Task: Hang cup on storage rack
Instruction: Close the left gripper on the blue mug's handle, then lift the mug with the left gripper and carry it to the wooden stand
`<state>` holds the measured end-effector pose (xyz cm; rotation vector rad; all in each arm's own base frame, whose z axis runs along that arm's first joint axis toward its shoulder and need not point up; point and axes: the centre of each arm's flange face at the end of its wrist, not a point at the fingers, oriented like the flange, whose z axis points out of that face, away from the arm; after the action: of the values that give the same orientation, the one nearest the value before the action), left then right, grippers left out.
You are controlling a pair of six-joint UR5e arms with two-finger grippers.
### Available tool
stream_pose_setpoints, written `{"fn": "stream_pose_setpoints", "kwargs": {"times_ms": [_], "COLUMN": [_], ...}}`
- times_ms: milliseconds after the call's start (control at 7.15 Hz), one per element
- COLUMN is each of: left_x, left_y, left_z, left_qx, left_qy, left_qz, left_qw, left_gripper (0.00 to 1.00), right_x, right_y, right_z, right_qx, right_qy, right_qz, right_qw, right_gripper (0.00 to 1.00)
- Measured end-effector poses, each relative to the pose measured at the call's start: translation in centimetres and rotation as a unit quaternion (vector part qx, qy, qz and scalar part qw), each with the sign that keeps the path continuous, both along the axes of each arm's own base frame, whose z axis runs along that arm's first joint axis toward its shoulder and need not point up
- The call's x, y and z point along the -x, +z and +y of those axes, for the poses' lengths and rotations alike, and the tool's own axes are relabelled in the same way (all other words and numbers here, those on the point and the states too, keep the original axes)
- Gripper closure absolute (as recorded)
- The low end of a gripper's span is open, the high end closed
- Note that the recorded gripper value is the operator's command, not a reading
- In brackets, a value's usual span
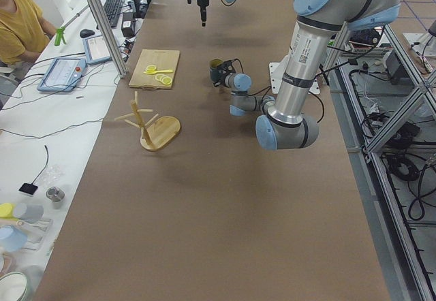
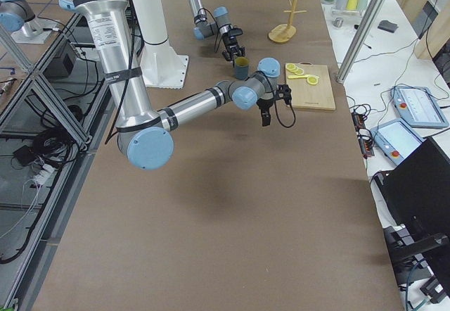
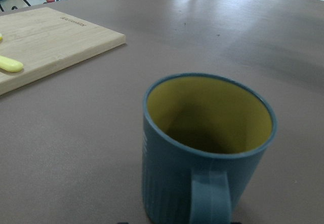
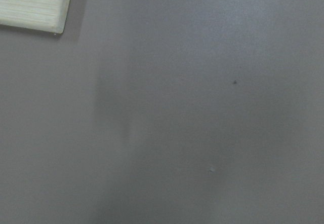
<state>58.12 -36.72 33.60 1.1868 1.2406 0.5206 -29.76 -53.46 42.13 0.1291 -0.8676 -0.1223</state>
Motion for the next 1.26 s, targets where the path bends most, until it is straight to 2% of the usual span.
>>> {"fn": "stream_pose_setpoints", "kwargs": {"times_ms": [420, 559, 839, 979, 1119, 1259], "left_x": [0.3, 0.7, 2.2, 3.5, 5.2, 7.1], "left_y": [-0.4, -0.8, -2.2, -2.5, -2.4, -1.7], "left_z": [0.0, -0.1, -0.4, -0.6, -1.1, -1.9], "left_qx": [0.029, 0.053, 0.124, 0.160, 0.193, 0.231], "left_qy": [0.001, 0.000, -0.006, -0.016, -0.032, -0.045], "left_qz": [0.019, 0.037, 0.102, 0.153, 0.218, 0.277], "left_qw": [0.9994, 0.9979, 0.9870, 0.9751, 0.9562, 0.9317], "left_gripper": [1.00, 1.00, 1.00, 1.00, 1.00, 1.00], "right_x": [0.1, 0.1, 0.0, -0.1, -0.3, -0.4], "right_y": [-0.2, -0.3, -0.6, -0.7, -0.7, -0.8], "right_z": [0.0, 0.0, 0.0, -0.1, -0.1, -0.2], "right_qx": [-0.002, -0.002, -0.004, -0.005, -0.005, -0.005], "right_qy": [0.000, 0.000, 0.000, 0.001, 0.003, 0.004], "right_qz": [-0.001, -0.002, -0.003, -0.004, -0.004, -0.004], "right_qw": [1.0000, 1.0000, 1.0000, 1.0000, 1.0000, 1.0000], "right_gripper": [0.00, 0.00, 0.00, 0.00, 0.00, 0.00]}}
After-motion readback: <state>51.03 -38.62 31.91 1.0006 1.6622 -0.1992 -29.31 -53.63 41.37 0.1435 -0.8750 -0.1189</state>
